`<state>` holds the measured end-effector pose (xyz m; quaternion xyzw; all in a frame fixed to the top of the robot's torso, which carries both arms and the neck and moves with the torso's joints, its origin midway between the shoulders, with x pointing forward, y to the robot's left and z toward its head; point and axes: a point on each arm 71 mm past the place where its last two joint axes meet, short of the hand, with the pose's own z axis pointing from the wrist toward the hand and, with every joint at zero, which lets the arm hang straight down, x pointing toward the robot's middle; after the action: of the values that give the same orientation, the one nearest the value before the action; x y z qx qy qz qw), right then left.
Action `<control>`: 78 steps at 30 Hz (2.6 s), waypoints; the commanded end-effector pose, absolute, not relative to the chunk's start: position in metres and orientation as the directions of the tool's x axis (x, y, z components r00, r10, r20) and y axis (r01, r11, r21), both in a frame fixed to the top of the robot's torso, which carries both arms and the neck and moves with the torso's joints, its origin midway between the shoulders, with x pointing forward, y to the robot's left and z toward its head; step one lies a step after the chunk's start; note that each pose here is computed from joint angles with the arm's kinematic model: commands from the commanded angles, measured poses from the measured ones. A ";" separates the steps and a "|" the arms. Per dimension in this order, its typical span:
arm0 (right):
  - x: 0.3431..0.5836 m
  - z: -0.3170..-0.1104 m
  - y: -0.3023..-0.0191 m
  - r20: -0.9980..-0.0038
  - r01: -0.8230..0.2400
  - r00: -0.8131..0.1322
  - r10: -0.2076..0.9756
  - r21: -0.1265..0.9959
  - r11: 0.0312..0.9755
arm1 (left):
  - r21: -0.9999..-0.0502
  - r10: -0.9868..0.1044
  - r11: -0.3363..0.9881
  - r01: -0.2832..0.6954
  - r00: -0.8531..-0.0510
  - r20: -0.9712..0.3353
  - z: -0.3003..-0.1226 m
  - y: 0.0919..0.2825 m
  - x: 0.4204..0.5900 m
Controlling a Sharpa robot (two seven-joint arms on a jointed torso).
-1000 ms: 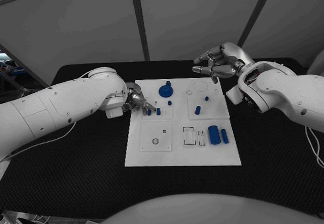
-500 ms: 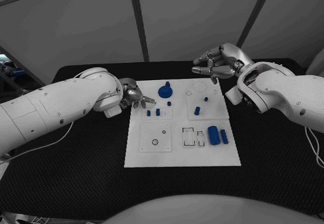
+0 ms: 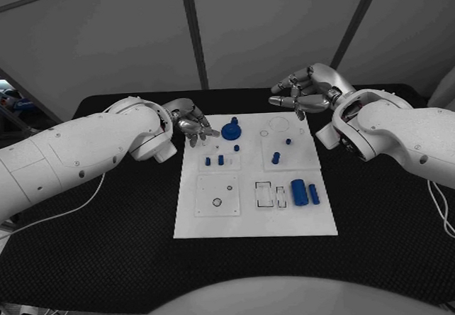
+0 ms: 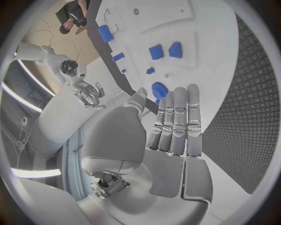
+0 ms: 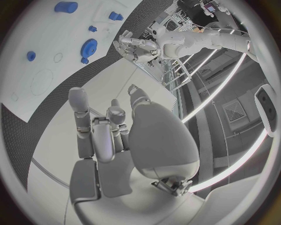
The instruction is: Assemble the parts on the task board
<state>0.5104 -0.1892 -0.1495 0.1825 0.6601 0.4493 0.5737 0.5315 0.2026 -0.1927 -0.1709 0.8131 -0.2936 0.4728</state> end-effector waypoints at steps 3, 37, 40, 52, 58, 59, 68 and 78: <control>0.510 -0.148 -0.189 -0.595 -0.281 -0.276 0.755 0.801 0.529 | -0.623 -0.530 0.706 0.337 -0.331 -0.780 -0.179 0.183 0.527; 0.510 -0.148 -0.185 -0.607 -0.297 -0.279 0.744 0.791 0.534 | -0.259 -0.125 0.777 0.573 -0.263 -0.957 -0.210 0.133 0.524; 0.510 -0.148 -0.184 -0.607 -0.297 -0.279 0.744 0.791 0.534 | -0.258 -0.117 0.781 0.568 -0.272 -0.955 -0.212 0.132 0.526; 0.510 -0.148 -0.183 -0.606 -0.299 -0.281 0.744 0.792 0.532 | -0.253 -0.094 0.794 0.552 -0.299 -0.950 -0.216 0.127 0.530; 0.510 -0.148 -0.183 -0.607 -0.301 -0.281 0.743 0.791 0.532 | -0.253 -0.091 0.793 0.555 -0.303 -0.949 -0.217 0.124 0.532; 0.510 -0.148 -0.183 -0.607 -0.301 -0.281 0.743 0.791 0.532 | -0.253 -0.090 0.792 0.555 -0.304 -0.948 -0.217 0.124 0.532; 0.510 -0.148 -0.182 -0.607 -0.302 -0.283 0.742 0.791 0.532 | -0.256 -0.081 0.784 0.565 -0.316 -0.945 -0.219 0.121 0.532; 0.510 -0.148 -0.181 -0.607 -0.302 -0.284 0.742 0.791 0.532 | -0.261 -0.077 0.779 0.570 -0.326 -0.942 -0.221 0.119 0.531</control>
<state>0.5100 -0.1829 -0.1492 0.1714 0.6605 0.4511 0.5752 0.5319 0.1203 -0.2204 0.1547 0.7594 -0.2874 0.5629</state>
